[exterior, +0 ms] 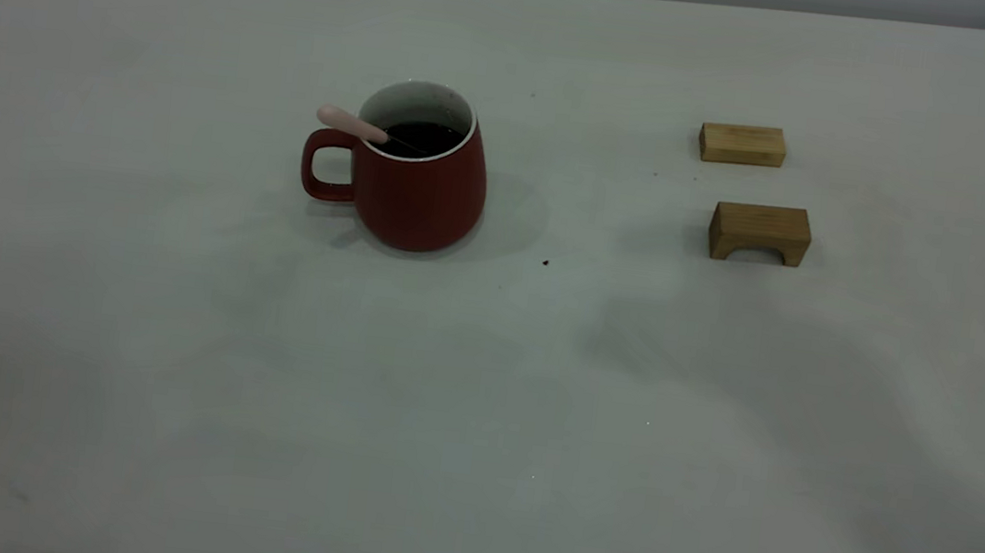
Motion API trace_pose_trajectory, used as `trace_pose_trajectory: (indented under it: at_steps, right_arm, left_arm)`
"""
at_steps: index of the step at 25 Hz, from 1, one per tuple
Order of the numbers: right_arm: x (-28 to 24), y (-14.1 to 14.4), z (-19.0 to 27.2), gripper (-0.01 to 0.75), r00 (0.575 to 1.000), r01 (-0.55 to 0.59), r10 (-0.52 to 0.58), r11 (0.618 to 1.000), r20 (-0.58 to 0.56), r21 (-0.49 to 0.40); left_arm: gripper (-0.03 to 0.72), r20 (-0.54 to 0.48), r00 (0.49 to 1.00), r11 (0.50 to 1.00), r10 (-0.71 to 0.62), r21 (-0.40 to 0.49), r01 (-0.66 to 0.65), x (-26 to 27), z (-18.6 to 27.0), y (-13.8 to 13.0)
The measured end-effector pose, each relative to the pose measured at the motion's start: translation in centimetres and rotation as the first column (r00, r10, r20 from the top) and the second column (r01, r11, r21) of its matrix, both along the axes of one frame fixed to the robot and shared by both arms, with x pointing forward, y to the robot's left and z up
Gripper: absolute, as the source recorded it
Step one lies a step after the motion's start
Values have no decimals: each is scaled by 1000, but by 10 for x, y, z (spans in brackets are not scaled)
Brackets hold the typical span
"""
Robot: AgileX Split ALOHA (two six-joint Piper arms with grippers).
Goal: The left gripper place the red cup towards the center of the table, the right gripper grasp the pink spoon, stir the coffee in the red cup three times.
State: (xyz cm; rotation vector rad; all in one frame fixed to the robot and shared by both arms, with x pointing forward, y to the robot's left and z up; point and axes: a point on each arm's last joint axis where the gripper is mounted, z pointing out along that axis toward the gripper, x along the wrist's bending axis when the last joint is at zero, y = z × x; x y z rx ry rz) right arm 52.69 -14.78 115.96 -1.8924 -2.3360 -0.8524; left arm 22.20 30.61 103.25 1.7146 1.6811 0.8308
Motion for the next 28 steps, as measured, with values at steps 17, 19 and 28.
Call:
trace_pose_trajectory:
  at_steps: [17, 19, 28]
  right_arm:
    - [-259, -136, -39, 543, 897, 169, -106, 979, 429, -112]
    - [-279, -143, -52, 543, 855, 249, -170, 963, 490, -101]
    - [-294, -151, -106, 509, 805, 361, -232, 922, 545, -142]
  left_arm:
    - [243, 0, 1000, 1000, 0, 0, 0, 0, 0, 0]
    - [243, 0, 1000, 1000, 0, 0, 0, 0, 0, 0]
    - [243, -1, 1000, 1000, 0, 0, 0, 0, 0, 0]
